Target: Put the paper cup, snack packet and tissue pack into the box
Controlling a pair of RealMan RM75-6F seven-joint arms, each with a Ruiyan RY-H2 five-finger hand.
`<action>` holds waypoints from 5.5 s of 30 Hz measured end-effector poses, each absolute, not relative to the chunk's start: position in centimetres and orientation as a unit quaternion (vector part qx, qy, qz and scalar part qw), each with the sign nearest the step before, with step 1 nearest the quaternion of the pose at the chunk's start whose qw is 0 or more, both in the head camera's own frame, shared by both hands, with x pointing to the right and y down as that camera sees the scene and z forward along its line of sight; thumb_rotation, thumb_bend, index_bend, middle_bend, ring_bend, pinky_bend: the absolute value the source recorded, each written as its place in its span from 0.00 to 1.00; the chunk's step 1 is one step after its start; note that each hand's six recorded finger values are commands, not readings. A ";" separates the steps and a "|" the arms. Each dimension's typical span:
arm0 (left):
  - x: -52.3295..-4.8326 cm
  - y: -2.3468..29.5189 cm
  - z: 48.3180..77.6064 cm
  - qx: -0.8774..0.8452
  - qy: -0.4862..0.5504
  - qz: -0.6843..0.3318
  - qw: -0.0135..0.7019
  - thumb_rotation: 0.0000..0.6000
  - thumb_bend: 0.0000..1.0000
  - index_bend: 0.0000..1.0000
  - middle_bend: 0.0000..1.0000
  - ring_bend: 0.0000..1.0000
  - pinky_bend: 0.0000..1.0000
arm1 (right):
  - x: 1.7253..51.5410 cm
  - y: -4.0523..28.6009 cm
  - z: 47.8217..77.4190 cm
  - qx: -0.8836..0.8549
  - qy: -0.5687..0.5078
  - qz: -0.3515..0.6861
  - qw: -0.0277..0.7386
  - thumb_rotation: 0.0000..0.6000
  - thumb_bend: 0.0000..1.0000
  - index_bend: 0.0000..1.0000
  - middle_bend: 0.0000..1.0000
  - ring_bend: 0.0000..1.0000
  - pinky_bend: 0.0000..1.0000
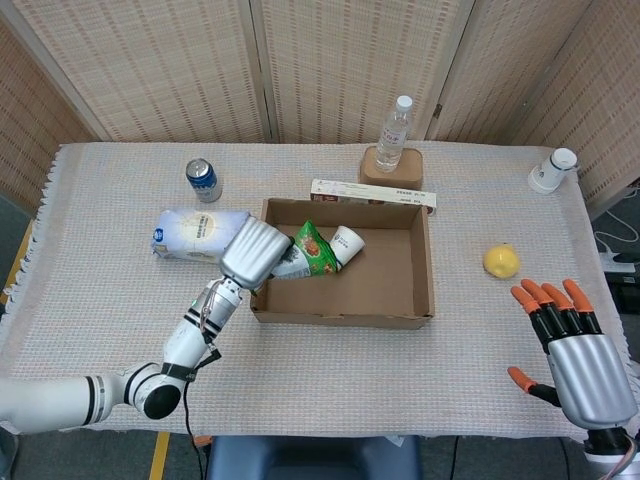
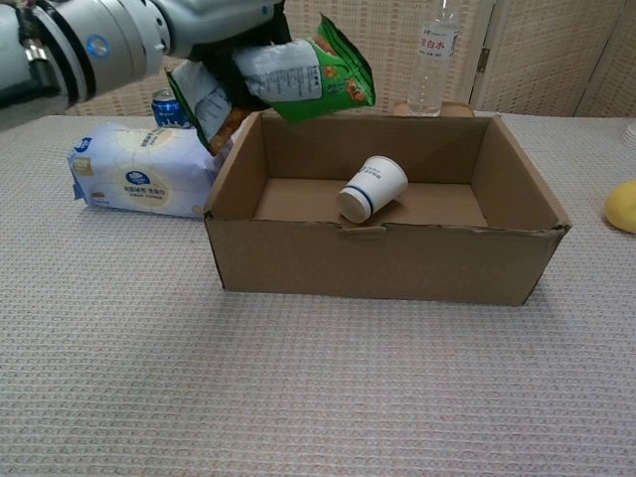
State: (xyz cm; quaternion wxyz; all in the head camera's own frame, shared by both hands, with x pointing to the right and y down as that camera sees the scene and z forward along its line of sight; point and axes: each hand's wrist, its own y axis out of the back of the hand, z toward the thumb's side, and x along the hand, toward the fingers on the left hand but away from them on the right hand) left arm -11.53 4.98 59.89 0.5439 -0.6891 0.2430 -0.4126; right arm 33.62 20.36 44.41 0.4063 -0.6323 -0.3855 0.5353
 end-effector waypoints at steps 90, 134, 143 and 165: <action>-28.2 -0.4 73.6 -0.603 0.098 -0.688 0.392 1.00 0.18 0.00 0.00 0.00 0.23 | 33.2 20.1 46.2 -0.631 -0.367 0.545 0.413 1.00 0.00 0.12 0.10 0.00 0.00; -22.7 -3.2 58.0 -0.597 0.192 -0.574 0.527 1.00 0.39 0.68 0.86 0.72 0.83 | 32.7 20.7 45.4 -0.643 -0.365 0.533 0.410 1.00 0.00 0.12 0.10 0.00 0.00; -12.3 -0.9 56.7 -0.645 0.251 -0.475 0.543 1.00 0.39 0.68 0.86 0.72 0.83 | 33.0 20.5 45.3 -0.638 -0.370 0.536 0.411 1.00 0.00 0.12 0.10 0.00 0.00; -4.5 4.6 63.7 -0.697 0.214 -0.446 0.518 1.00 0.18 0.00 0.00 0.00 0.08 | 33.6 20.4 44.9 -0.632 -0.378 0.538 0.410 1.00 0.00 0.12 0.10 0.00 0.00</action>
